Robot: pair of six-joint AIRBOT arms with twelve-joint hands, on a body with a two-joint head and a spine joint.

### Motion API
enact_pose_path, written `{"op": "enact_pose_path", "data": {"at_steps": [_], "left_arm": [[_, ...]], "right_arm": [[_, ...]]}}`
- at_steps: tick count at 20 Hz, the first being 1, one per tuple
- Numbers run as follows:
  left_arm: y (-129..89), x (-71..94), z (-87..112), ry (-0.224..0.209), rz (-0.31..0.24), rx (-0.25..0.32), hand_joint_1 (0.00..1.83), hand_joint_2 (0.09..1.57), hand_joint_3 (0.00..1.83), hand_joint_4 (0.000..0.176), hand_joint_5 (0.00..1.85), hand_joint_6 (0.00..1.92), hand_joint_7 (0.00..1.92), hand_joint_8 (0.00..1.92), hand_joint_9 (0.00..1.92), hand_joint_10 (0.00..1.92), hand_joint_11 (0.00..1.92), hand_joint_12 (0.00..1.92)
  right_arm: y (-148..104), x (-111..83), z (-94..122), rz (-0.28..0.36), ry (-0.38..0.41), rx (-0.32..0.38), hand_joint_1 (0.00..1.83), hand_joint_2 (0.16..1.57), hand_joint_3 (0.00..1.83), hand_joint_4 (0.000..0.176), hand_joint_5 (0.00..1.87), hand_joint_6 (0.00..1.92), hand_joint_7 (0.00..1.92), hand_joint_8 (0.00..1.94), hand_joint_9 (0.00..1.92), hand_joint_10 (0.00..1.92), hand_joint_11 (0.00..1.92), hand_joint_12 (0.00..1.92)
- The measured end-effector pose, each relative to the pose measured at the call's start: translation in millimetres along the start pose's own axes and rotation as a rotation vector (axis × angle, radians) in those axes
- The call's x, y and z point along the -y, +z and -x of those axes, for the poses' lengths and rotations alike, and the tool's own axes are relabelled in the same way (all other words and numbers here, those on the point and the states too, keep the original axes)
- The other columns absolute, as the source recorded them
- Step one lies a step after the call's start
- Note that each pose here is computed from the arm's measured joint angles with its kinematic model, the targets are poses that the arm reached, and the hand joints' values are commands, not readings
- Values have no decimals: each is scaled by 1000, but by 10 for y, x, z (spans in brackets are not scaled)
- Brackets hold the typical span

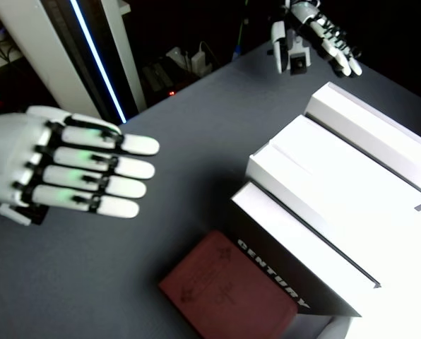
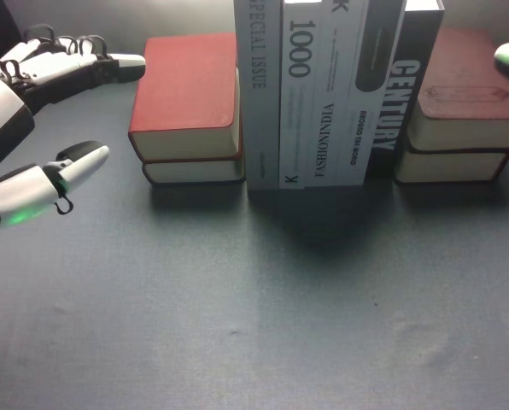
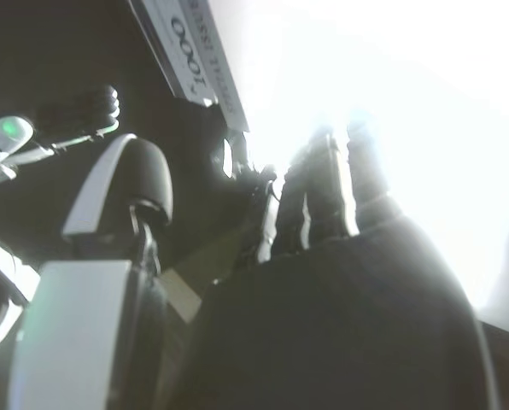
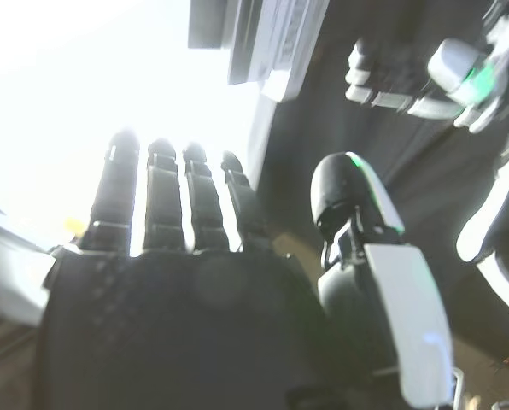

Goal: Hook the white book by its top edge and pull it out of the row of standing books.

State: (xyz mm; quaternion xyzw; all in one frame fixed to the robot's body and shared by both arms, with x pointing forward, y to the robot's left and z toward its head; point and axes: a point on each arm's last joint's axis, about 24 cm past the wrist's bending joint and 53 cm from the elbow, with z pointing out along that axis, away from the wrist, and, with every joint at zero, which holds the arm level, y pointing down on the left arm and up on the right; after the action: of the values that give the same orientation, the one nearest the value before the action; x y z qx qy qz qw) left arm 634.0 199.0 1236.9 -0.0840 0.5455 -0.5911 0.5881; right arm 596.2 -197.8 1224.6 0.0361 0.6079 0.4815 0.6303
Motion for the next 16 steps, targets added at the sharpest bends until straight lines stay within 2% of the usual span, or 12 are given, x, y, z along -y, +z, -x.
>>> {"op": "enact_pose_path", "data": {"at_steps": [1,2,3,4,5,7,8,9,12,13,14,16], "left_arm": [[12,-12,-37,17,12,-6,597,1487,5,60,136,9,73,6,18,22,0,164],[25,14,-68,24,2,-19,524,1486,4,99,76,11,14,0,3,4,0,32],[33,31,-96,28,-4,-31,453,1472,0,105,25,6,2,0,0,0,0,6],[38,32,-111,30,-4,-37,420,1453,0,91,17,6,0,0,0,0,0,0],[46,25,-120,37,2,-48,311,1433,0,93,3,0,0,0,0,0,0,0],[39,43,-136,52,6,-69,193,1405,0,99,0,0,0,0,0,0,0,0],[34,49,-138,61,6,-79,183,1394,0,95,0,0,0,0,0,0,0,0],[39,38,-152,61,11,-84,154,1385,0,67,0,0,0,0,0,0,0,0],[39,20,-244,75,20,-126,141,1377,0,71,0,0,0,0,0,0,0,0],[37,20,-260,76,20,-132,178,1371,0,68,0,0,0,0,0,0,0,0],[36,22,-269,72,21,-132,248,1354,0,73,0,0,0,0,0,0,0,0],[34,10,-282,73,26,-138,238,1351,0,51,7,2,0,0,0,0,0,0]], "right_arm": [[0,14,-25,-8,-19,-14,460,1453,24,0,29,4,10,4,0,0,36,19],[-1,13,-31,-8,-32,-19,451,1457,0,0,50,0,25,1,0,0,6,159],[-2,21,-35,-11,-36,-22,369,1460,0,0,19,0,4,0,0,0,0,116],[5,33,-40,-18,-42,-27,330,1467,0,0,16,1,0,0,0,0,0,90],[14,43,-44,-23,-43,-31,340,1472,0,0,18,2,0,0,0,0,0,162],[29,21,-37,-16,-48,-28,392,1476,0,0,2,0,0,0,0,0,0,11],[53,-3,-24,-10,-53,-24,444,1471,0,0,9,4,0,0,0,0,5,5],[80,-38,-6,1,-66,-18,467,1468,0,0,1,0,0,0,0,0,0,0],[175,-128,82,23,-107,13,401,1459,0,0,15,6,0,0,0,0,0,0],[203,-149,109,27,-111,22,385,1457,0,0,21,8,0,0,0,0,0,0],[244,-181,154,37,-124,35,383,1454,0,0,28,11,0,0,0,0,0,0],[342,-227,223,53,-131,62,270,1455,0,0,3,1,0,0,0,0,0,0]]}}
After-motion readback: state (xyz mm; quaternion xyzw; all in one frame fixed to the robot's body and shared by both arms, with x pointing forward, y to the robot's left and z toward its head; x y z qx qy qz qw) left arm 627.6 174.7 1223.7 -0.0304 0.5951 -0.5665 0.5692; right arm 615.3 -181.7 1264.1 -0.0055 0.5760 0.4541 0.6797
